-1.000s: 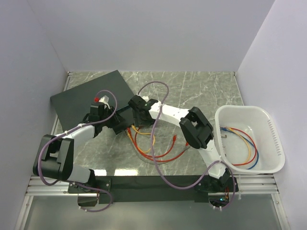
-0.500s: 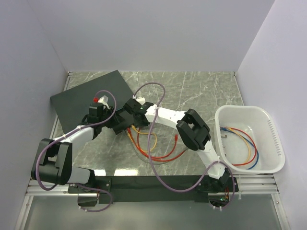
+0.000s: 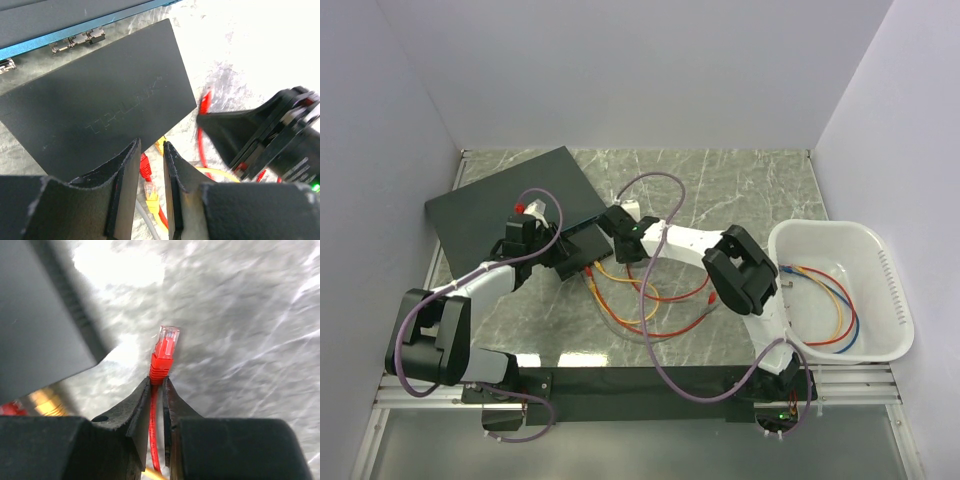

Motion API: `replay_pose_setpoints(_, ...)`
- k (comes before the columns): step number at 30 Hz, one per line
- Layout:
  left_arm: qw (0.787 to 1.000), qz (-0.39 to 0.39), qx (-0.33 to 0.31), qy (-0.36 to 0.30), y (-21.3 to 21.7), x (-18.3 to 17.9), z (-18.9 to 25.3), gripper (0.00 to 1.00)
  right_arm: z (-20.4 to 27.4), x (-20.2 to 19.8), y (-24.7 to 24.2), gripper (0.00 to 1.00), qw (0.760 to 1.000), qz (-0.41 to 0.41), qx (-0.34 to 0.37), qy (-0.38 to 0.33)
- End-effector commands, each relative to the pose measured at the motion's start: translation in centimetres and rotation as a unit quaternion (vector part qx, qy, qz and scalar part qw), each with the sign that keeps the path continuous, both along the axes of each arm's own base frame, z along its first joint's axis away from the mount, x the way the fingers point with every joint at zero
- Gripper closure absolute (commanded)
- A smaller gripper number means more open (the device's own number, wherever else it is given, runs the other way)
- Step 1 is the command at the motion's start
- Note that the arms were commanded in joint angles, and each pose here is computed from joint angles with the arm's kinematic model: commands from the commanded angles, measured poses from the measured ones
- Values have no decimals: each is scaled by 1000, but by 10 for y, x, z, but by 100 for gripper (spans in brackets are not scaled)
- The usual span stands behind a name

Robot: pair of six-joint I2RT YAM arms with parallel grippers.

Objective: Insert the plug into the switch port

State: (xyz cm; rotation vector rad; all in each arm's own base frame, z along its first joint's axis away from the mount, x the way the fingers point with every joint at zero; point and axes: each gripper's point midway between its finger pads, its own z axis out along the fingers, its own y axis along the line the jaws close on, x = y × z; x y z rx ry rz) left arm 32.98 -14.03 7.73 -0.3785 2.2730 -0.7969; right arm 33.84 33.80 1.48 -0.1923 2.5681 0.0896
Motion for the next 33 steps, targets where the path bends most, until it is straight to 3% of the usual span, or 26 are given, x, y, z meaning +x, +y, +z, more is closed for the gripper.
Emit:
replay_pose_setpoints(1,1000,3,10,-17,4,6,1,69,-54,-21,-69,92,991,-13,-113,68)
replay_pose_setpoints(8,1000,1,12,-22,4,7,0,69,-30,20,-87,100,993,-44,-100,35)
replay_pose_setpoints(16,999,-5,4,-47,1,8,10,70,9,35,-78,100,999,-12,-45,-18)
replay_pose_setpoints(25,996,-18,-31,-80,-9,10,34,70,72,-2,-31,100,988,113,103,-25)
replay_pose_setpoints(33,989,-42,-67,-125,-26,6,68,69,109,-72,20,100,941,252,225,-1)
